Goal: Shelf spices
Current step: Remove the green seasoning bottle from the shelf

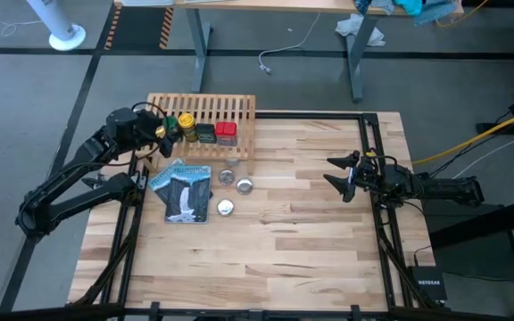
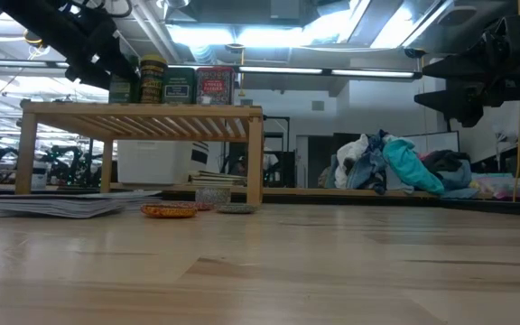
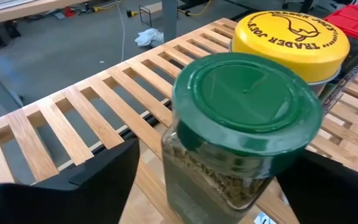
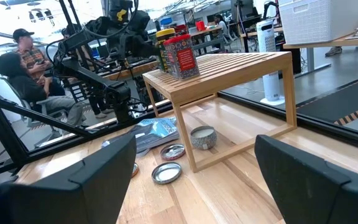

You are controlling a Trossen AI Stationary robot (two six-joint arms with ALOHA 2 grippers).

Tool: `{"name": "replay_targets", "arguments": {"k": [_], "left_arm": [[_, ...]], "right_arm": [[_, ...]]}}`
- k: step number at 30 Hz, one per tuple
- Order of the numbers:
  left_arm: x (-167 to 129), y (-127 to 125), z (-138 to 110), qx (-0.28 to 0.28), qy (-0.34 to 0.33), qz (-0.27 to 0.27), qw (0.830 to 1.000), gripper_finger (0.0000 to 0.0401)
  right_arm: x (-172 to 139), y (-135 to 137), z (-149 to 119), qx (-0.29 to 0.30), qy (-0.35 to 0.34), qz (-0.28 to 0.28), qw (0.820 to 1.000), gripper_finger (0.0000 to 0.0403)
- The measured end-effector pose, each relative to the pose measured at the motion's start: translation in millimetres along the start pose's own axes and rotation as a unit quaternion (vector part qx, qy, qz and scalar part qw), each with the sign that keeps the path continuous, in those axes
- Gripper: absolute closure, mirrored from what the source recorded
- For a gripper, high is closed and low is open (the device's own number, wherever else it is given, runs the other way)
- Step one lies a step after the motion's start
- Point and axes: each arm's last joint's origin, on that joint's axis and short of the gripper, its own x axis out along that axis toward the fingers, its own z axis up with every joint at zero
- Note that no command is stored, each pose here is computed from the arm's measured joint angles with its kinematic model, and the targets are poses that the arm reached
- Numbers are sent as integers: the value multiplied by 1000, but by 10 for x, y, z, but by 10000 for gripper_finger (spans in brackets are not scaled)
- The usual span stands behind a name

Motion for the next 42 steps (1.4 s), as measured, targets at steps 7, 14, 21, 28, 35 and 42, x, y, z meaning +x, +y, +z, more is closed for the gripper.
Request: {"name": "replay_targets", "arguments": {"k": [7,14,21,28,35,42], "left_arm": [[0,-2,-6,-8,3,-3,1000,130],[-2,-4,-5,-17,3,-7,1000,151],[-39,-5,-9,-16,-3,-8,1000,147],[-269,-12,-3,-38,-8,-11,999,151],[-535,-61,78,-56,-57,-53,995,149],[-650,-120,55,-82,-66,-99,989,151]], "right_arm": [[0,0,0,0,0,0,1000,68],[0,0,0,0,0,0,1000,68],[0,0,1,0,0,0,1000,68],[0,0,0,0,0,0,1000,68],[0,0,0,0,0,0,1000,68],[0,0,0,0,0,0,1000,68]]}}
